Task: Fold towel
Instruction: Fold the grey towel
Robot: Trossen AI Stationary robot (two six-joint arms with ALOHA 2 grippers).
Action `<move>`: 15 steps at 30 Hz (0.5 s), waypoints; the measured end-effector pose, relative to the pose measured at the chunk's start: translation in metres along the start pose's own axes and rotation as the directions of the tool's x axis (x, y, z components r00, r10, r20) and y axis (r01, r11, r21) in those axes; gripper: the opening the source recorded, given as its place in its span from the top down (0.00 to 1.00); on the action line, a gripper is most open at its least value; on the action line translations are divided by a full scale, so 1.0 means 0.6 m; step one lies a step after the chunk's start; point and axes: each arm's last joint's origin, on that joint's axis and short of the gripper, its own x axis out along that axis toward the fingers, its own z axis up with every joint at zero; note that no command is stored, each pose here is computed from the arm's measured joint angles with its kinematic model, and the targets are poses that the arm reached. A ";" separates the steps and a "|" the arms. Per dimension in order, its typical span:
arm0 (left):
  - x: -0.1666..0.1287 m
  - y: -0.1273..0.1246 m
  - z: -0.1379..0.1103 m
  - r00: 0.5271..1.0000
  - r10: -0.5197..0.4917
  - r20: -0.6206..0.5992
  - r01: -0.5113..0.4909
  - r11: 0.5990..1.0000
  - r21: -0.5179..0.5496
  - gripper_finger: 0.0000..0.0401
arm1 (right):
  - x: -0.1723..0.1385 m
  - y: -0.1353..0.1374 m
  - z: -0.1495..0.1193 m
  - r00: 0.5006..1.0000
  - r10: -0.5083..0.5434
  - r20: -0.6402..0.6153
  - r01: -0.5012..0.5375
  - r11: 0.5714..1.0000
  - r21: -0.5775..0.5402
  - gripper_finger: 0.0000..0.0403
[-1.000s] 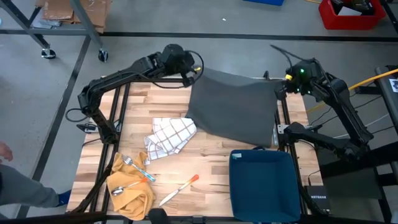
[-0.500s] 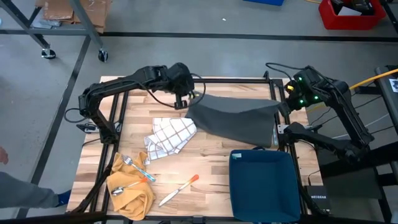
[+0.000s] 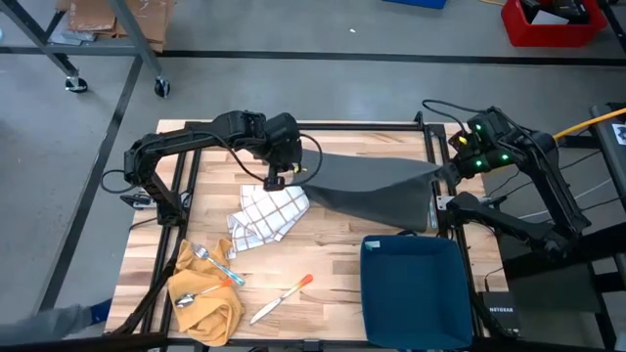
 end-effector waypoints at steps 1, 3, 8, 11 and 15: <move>0.000 -0.001 -0.001 1.000 -0.006 -0.006 0.006 1.000 0.000 1.00 | -0.001 0.001 -0.002 1.000 0.017 0.003 -0.017 1.000 -0.001 1.00; 0.000 -0.001 -0.002 1.000 -0.010 -0.012 0.010 1.000 -0.002 1.00 | -0.004 0.002 -0.006 0.999 0.033 0.010 -0.033 0.999 -0.005 1.00; 0.000 -0.003 -0.005 0.999 -0.035 -0.028 0.035 0.999 0.001 1.00 | -0.011 0.004 -0.019 0.999 0.036 0.039 -0.036 0.999 0.000 1.00; 0.000 -0.002 -0.004 0.999 -0.033 -0.019 0.033 0.999 0.015 1.00 | -0.015 0.001 -0.025 0.997 -0.035 0.067 0.035 0.999 0.001 1.00; 0.004 0.010 0.000 1.000 0.011 0.008 -0.011 0.999 0.047 1.00 | -0.016 -0.007 -0.023 0.972 -0.213 0.098 0.211 0.977 0.030 1.00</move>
